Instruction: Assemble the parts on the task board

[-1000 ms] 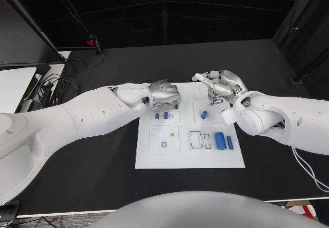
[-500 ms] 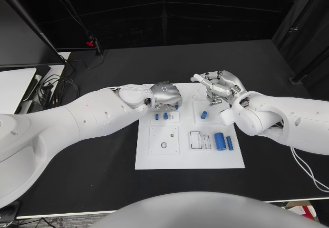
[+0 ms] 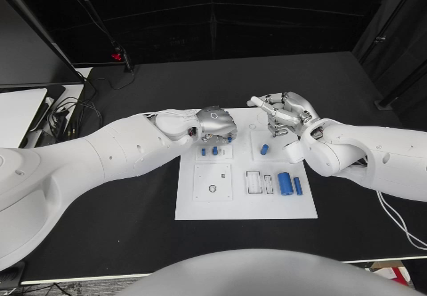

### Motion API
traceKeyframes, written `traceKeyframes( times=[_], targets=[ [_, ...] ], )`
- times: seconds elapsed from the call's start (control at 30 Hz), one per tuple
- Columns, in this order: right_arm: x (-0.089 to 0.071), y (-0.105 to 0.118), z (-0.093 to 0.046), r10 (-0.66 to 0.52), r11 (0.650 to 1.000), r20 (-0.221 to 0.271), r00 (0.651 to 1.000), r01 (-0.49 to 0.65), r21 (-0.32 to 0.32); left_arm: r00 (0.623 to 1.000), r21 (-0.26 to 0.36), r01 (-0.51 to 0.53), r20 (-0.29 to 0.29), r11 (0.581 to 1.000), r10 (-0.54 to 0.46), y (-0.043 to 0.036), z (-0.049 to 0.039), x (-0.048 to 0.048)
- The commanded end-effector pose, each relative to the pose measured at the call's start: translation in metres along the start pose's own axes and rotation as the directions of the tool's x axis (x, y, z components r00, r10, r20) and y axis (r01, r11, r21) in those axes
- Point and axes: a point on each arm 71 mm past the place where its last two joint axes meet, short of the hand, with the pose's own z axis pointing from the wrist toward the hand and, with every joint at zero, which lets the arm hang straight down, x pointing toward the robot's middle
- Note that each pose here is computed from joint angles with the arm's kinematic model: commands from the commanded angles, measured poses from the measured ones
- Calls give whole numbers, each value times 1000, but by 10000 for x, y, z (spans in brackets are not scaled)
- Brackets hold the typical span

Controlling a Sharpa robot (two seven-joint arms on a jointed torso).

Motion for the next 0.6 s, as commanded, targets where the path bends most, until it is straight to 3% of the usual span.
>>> traceKeyframes(
  times=[0.03, 0.33, 0.6],
  targets=[
    [15, 11, 3, 6, 1000, -9, 1000, -6, -2, 1000, -3, 4, -28, 1000, -5, -5, -2, 34],
    [19, 9, 7, 6, 1000, -10, 1000, -6, -1, 999, 14, -20, 40, 1000, 19, -8, -15, -9],
    [9, 3, 9, 5, 1000, -8, 1000, -5, 2, 986, 40, -68, 156, 997, 62, -10, -59, -101]
  ],
)
